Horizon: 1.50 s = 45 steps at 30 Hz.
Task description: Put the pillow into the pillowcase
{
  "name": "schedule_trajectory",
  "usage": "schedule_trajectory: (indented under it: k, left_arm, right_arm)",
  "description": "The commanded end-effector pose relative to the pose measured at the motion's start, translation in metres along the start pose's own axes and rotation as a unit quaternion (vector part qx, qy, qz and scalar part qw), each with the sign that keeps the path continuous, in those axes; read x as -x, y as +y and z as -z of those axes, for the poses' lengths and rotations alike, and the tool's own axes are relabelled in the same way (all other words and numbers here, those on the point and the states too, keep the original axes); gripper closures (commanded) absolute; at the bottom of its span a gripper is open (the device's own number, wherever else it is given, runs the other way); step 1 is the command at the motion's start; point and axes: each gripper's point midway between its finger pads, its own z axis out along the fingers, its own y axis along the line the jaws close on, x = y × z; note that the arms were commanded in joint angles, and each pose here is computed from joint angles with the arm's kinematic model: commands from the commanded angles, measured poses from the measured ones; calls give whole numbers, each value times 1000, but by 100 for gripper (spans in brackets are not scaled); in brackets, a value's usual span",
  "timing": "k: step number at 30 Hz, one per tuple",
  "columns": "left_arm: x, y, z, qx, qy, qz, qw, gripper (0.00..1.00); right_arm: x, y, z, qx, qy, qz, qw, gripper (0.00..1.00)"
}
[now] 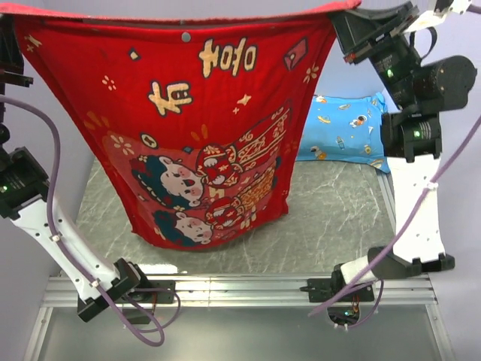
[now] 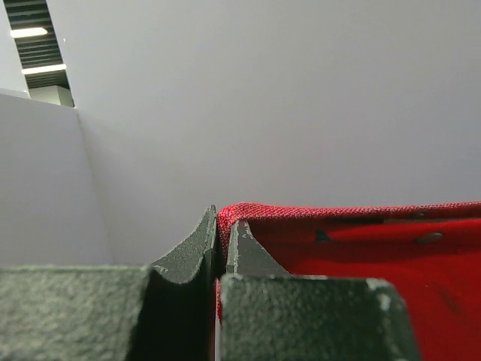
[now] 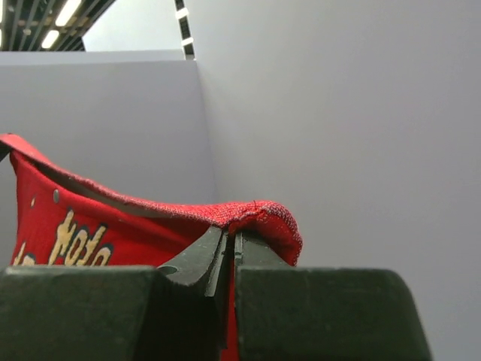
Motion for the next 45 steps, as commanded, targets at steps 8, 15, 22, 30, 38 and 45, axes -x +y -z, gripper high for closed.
schedule_trajectory:
  k: [8, 15, 22, 30, 38, 45]
  left_arm:
    - [80, -1, 34, 119, -102, -130, 979, 100]
    - [105, -13, 41, 127, -124, -162, 971, 100]
    - [110, -6, 32, 129, -127, -165, 970, 100]
    - [5, 30, 19, 90, -16, -98, 991, 100]
    - [-206, 95, 35, 133, 184, -39, 973, 100]
    - [-424, 149, 47, 219, 363, -52, 904, 100]
  right_arm:
    - [114, 74, 76, -20, -126, 118, 985, 100]
    - [126, 100, 103, -15, -138, 126, 982, 100]
    - [122, 85, 98, -38, -131, 140, 981, 100]
    - [12, -7, 61, -87, -19, 106, 990, 100]
    - [-153, -119, 22, -149, 106, 77, 980, 100]
    - [-309, -254, -39, -229, 189, 69, 952, 88]
